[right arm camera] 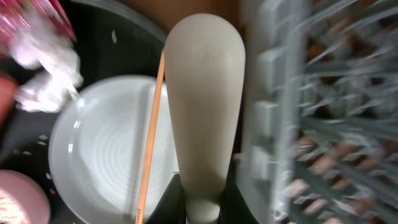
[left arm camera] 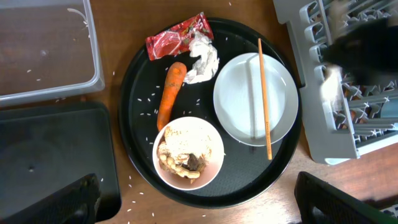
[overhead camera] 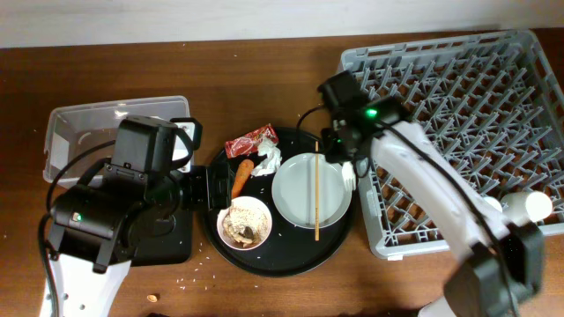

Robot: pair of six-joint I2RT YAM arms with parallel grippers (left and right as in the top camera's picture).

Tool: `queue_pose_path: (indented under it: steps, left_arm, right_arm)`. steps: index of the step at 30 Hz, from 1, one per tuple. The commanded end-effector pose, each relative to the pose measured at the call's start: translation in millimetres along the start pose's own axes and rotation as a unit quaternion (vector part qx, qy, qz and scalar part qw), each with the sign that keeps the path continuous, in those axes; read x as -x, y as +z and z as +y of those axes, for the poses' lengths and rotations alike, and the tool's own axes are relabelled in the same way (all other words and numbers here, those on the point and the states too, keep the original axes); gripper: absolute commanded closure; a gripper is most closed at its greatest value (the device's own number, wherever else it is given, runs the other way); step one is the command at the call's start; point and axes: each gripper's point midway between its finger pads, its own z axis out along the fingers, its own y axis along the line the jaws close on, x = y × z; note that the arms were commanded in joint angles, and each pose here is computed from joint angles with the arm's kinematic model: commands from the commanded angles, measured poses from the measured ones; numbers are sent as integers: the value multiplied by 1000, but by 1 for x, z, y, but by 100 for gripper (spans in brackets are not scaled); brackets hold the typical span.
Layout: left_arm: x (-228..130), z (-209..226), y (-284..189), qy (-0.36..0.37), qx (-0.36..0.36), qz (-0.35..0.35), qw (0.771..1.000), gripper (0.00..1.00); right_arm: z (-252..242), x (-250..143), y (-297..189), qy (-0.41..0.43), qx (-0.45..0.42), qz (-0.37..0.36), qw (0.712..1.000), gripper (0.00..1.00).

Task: Sort waste into correct bins and load items into the dishwasher rack
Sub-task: 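Reach the right gripper to the white plate and grip its rim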

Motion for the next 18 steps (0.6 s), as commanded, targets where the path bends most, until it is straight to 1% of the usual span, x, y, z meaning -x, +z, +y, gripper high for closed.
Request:
queue_pose_path:
  steps: [1,3,6,7,8,9,11,13,14,15,16,18]
  left_arm:
    - [2,0,-2,0,3,-4,1000,1]
    - [2,0,-2,0,3,-4,1000,1]
    - [2,0,-2,0,3,-5,1000,1]
    - [2,0,-2,0,3,-5,1000,1]
    - [2,0,-2,0,3,-5,1000,1]
    - [2,0,-2,0,3,-5,1000,1]
    - [2,0,-2,0,3,-5,1000,1]
    - [2,0,-2,0,3,-4,1000,1]
    - [2,0,-2,0,3,-4,1000,1]
    - [2,0,-2,0,3,-4,1000,1]
    - [2,0,-2,0,3,-4,1000,1]
    - [2,0,-2,0,3,-4,1000,1]
  right_arm:
    - [-48,27,-39,12,-51,-76,996,96]
    - [-62,32,-28,-13,-51,-66,996,96]
    - [-77,29,12,-22,-75,-19,997,96]
    - [-82,27,26,-20,-84,-3,996,94]
    - [-81,25,31,-20,-79,4,997,84]
    - [-75,24,30,-22,-67,5,997,65]
    - [-57,23,17,-28,-33,-2,999,50]
    - [-15,14,0,-45,43,-4,998,48]
    - [4,5,-2,-40,62,8,997,47]
    - [26,-11,6,-20,65,35,997,48]
    - [36,-21,13,-5,63,51,997,48]
    - [50,-50,53,54,28,93,994,55]
